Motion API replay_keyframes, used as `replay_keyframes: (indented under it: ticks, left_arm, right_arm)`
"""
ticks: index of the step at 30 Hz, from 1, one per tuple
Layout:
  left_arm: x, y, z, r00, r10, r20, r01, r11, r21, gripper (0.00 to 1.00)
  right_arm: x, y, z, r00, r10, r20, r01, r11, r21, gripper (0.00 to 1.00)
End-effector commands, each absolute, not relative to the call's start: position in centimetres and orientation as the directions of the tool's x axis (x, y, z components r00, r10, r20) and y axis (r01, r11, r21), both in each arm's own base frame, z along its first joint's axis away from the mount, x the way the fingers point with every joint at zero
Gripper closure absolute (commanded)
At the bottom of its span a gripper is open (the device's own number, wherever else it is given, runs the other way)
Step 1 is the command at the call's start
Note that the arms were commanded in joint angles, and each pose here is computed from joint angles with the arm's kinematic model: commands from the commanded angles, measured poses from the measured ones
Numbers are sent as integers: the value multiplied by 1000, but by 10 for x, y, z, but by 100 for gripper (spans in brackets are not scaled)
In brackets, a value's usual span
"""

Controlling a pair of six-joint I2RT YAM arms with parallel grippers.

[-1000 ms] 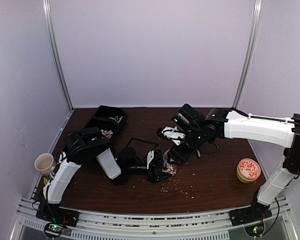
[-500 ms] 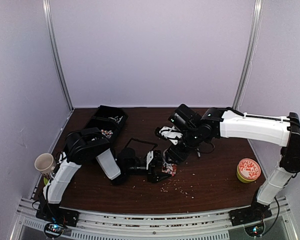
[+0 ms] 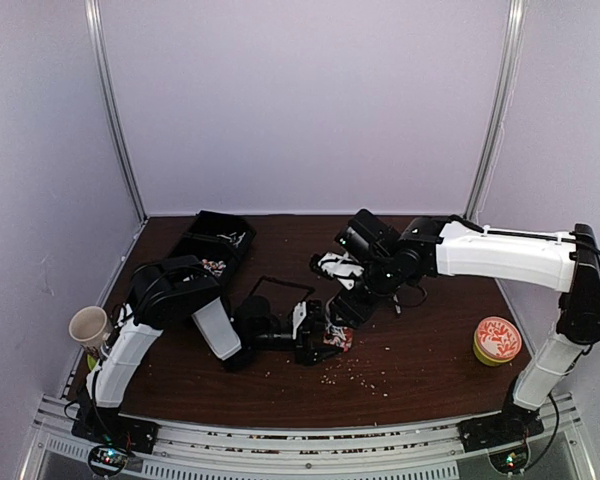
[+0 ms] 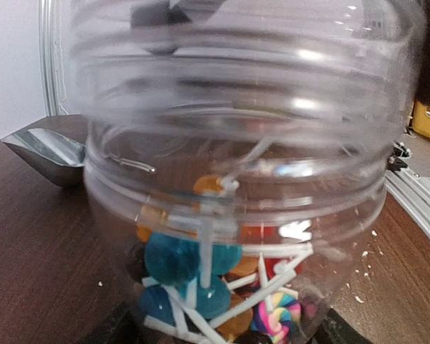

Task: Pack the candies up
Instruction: Place the box lid on the packing bottle.

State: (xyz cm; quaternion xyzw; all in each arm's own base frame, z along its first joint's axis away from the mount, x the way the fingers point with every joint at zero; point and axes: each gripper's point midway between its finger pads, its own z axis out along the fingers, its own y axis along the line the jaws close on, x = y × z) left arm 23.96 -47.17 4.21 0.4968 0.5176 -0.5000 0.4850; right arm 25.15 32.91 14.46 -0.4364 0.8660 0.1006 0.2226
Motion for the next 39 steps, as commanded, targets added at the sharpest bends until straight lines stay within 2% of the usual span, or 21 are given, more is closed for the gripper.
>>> replay_keyframes:
  ticks: [1, 20, 28, 39]
  left_arm:
    - [238, -468, 39, -7, 14, -1000, 1000, 22, -6, 33]
    - [252, -462, 37, 5, 25, -1000, 992, 123, 8, 34]
    - [250, -463, 37, -6, 8, -1000, 994, 109, -5, 33]
    - [256, -462, 31, -13, 38, -999, 990, 142, -7, 33]
  right_arm:
    - [259, 330, 147, -543, -686, -484, -775, 631, -25, 35]
    - [260, 326, 130, -616, -637, -464, -720, 694, 3, 34]
    - [263, 325, 142, -606, -593, -531, -702, 712, 7, 33]
    - [266, 326, 137, -642, -579, -503, -668, 744, -5, 30]
